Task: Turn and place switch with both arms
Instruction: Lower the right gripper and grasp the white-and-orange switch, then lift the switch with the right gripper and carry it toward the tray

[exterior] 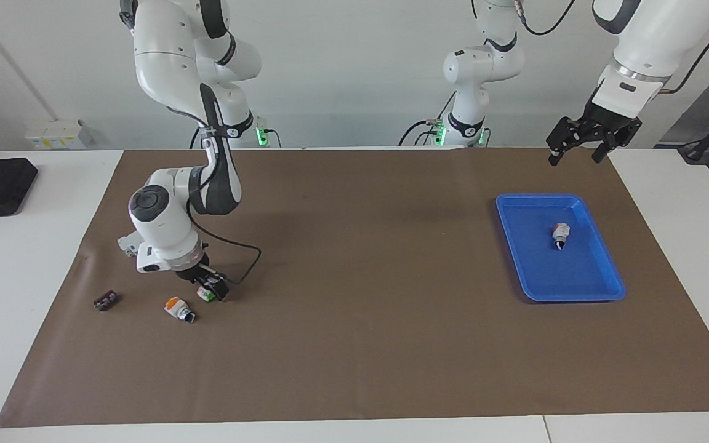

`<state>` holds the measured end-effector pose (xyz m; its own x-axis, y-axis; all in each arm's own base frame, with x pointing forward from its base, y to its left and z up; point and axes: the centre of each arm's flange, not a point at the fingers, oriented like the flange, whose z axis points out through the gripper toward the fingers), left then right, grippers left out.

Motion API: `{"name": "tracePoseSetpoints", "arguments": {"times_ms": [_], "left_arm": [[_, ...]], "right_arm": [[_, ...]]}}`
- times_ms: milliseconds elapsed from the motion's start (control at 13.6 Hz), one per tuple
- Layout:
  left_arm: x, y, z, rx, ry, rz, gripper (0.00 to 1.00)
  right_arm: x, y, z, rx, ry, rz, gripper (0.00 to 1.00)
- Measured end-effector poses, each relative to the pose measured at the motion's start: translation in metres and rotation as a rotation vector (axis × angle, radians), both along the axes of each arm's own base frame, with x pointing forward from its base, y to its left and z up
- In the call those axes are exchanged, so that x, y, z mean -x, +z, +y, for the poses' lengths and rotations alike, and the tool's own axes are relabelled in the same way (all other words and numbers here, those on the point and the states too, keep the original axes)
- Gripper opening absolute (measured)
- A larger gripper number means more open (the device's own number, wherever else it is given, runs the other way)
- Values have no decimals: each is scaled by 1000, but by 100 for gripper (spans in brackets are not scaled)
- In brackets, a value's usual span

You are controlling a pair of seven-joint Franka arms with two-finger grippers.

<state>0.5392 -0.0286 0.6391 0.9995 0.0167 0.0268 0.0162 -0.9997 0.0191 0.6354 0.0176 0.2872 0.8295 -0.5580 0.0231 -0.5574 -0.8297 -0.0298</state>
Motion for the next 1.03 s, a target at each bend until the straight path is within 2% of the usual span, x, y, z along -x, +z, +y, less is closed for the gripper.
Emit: {"name": "tracePoseSetpoints", "arguments": {"times_ms": [73, 220, 293, 514, 587, 880, 1027], "left_arm": [[0, 0, 0, 0, 0, 0, 100], [0, 0, 0, 0, 0, 0, 100], [0, 0, 0, 0, 0, 0, 100], [0, 0, 0, 0, 0, 0, 100], [0, 0, 0, 0, 0, 0, 100], [0, 0, 0, 0, 0, 0, 100], [0, 0, 0, 0, 0, 0, 100]], "right_arm": [[0, -1, 0, 0, 0, 1, 81], [0, -2, 0, 0, 0, 4, 81], [0, -3, 0, 0, 1, 5, 74], [-1, 2, -1, -1, -3, 3, 39], [-3, 6, 0, -24, -31, 12, 33], [-23, 60, 17, -200, -258, 28, 33], [-24, 91, 49, -276, -399, 34, 33]]}}
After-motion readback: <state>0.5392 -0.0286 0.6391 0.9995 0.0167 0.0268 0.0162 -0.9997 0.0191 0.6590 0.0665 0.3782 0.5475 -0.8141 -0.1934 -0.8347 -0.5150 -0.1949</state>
